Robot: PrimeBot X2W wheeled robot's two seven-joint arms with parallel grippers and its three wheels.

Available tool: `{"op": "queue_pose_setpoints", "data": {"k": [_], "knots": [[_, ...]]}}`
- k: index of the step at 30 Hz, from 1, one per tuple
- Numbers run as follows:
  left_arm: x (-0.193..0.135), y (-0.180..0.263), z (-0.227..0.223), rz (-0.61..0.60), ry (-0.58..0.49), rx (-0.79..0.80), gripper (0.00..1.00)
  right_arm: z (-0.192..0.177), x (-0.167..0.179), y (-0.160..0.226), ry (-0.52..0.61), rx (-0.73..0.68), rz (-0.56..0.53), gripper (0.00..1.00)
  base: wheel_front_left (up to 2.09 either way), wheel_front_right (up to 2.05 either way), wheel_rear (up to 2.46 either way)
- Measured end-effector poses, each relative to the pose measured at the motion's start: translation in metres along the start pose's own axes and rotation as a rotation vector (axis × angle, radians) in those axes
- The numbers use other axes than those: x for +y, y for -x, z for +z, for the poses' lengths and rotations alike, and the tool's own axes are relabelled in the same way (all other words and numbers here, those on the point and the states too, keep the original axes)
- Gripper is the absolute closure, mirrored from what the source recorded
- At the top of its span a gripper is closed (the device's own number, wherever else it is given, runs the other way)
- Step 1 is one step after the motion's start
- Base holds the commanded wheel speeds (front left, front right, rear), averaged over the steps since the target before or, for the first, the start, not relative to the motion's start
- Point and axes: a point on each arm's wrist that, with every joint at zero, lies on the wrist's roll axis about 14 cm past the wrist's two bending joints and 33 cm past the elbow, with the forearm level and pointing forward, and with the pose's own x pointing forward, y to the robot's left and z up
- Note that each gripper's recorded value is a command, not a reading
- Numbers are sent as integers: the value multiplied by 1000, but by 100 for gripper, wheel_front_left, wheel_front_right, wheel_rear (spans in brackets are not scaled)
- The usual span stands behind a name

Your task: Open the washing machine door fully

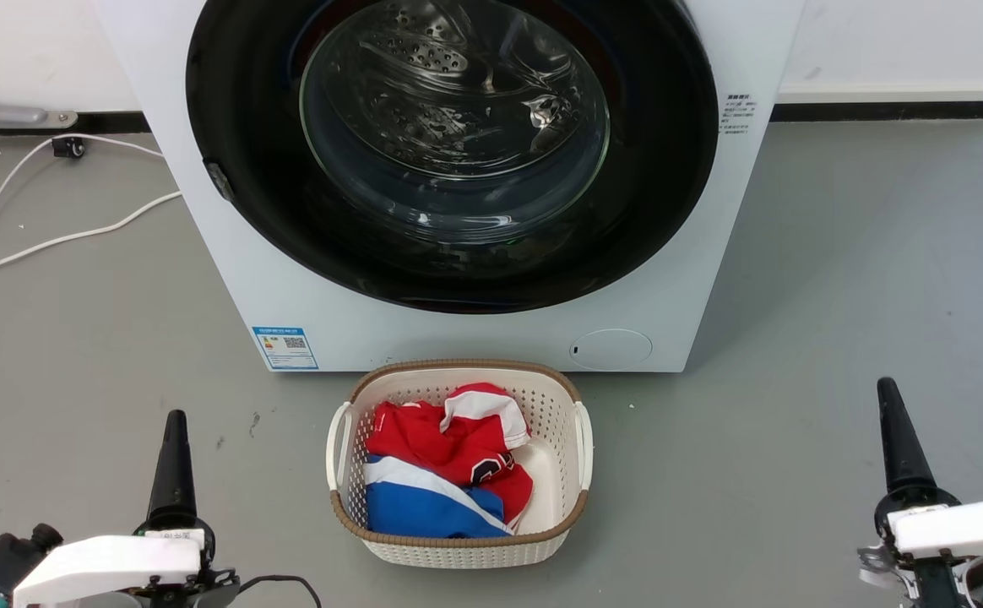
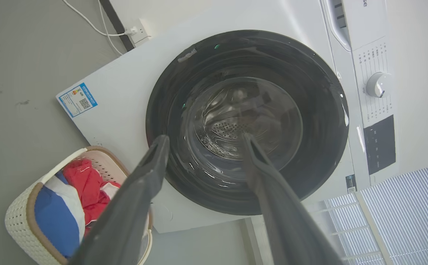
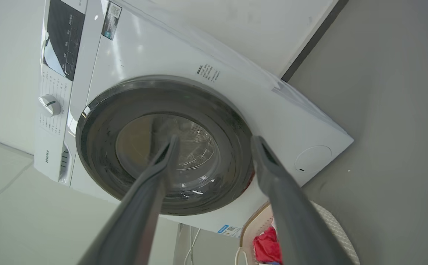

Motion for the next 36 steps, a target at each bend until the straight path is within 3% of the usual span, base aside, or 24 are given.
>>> {"op": "queue_pose_setpoints", "data": {"k": [18, 36], "knots": [[-54, 5, -21, -147, -464, 7, 0, -1, 59, -1, 463, -40, 196, 0, 0, 0, 0], [-83, 12, -41, -243, -775, -19, 0, -3, 71, 3, 746, -81, 254, 0, 0, 0, 0]]}}
